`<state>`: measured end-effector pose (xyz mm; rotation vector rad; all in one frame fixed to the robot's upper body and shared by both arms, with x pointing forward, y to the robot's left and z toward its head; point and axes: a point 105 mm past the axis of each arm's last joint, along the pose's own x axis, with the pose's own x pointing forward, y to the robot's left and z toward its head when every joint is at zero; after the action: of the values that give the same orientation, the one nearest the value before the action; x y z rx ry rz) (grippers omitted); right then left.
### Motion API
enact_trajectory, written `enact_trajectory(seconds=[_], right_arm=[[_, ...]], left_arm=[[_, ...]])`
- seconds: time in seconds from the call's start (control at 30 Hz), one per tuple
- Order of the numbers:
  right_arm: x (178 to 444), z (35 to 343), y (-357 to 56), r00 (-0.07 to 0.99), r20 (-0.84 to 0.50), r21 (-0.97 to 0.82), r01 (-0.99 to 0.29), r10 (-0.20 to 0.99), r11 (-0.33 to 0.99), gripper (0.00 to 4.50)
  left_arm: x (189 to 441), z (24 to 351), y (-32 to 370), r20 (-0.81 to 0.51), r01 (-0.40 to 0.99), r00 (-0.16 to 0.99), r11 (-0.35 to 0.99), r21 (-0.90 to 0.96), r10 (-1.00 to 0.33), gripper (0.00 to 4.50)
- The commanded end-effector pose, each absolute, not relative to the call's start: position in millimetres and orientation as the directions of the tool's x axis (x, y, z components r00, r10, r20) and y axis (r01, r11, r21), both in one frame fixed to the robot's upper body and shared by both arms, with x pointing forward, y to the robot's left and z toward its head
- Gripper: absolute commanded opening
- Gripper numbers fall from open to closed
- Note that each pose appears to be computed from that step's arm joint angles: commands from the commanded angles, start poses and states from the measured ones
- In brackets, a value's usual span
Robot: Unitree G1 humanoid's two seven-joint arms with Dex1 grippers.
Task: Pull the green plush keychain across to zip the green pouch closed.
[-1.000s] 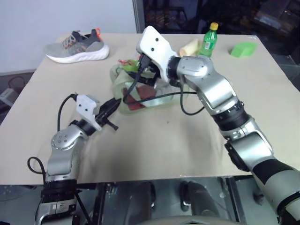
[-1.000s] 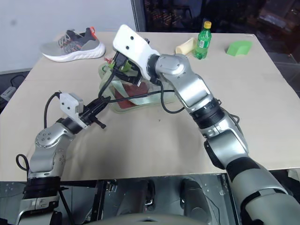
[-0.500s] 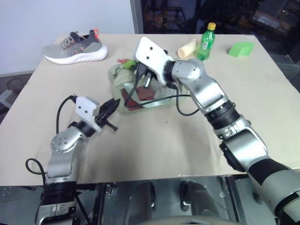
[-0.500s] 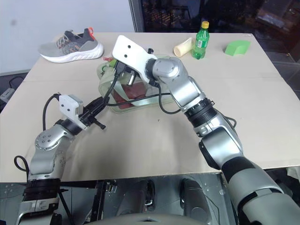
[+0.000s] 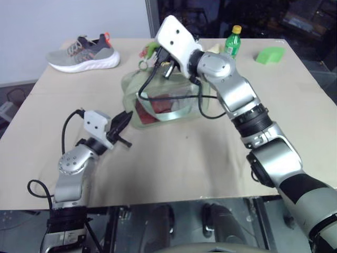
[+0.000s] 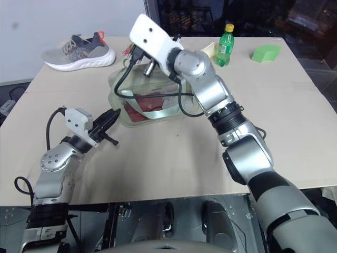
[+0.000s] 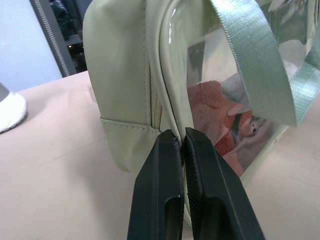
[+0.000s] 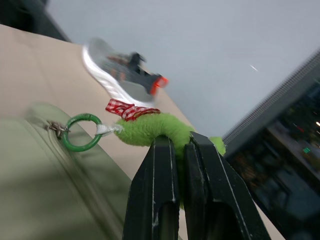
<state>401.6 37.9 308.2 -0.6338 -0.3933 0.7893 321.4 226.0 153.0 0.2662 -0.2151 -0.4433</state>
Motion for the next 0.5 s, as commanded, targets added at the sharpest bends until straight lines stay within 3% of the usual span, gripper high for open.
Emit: enact_trajectory(seconds=[0.03, 0.13, 0.33, 0.5], right_arm=[[407, 362, -1, 0.707, 0.281, -0.645, -0.362, 0.649, 0.673, 0.09], [421, 363, -34, 0.778, 0.302, -0.617, -0.282, 0.552, 0.735, 0.09], [450, 327, -117, 0.918, 0.254, -0.57, -0.114, 0.306, 0.814, 0.09], [462, 259, -161, 0.98, 0.112, -0.551, -0.076, 0.163, 0.831, 0.09]], left_arm=[[320, 137, 249, 0.098, 0.317, 0.93, 0.908, 0.275, -0.354, 0.0], [321, 136, 256, 0.102, 0.274, 0.946, 0.926, 0.261, -0.309, 0.0], [323, 135, 266, 0.104, 0.222, 0.962, 0.945, 0.24, -0.253, 0.0], [327, 142, 268, 0.123, 0.207, 0.963, 0.952, 0.227, -0.239, 0.0]])
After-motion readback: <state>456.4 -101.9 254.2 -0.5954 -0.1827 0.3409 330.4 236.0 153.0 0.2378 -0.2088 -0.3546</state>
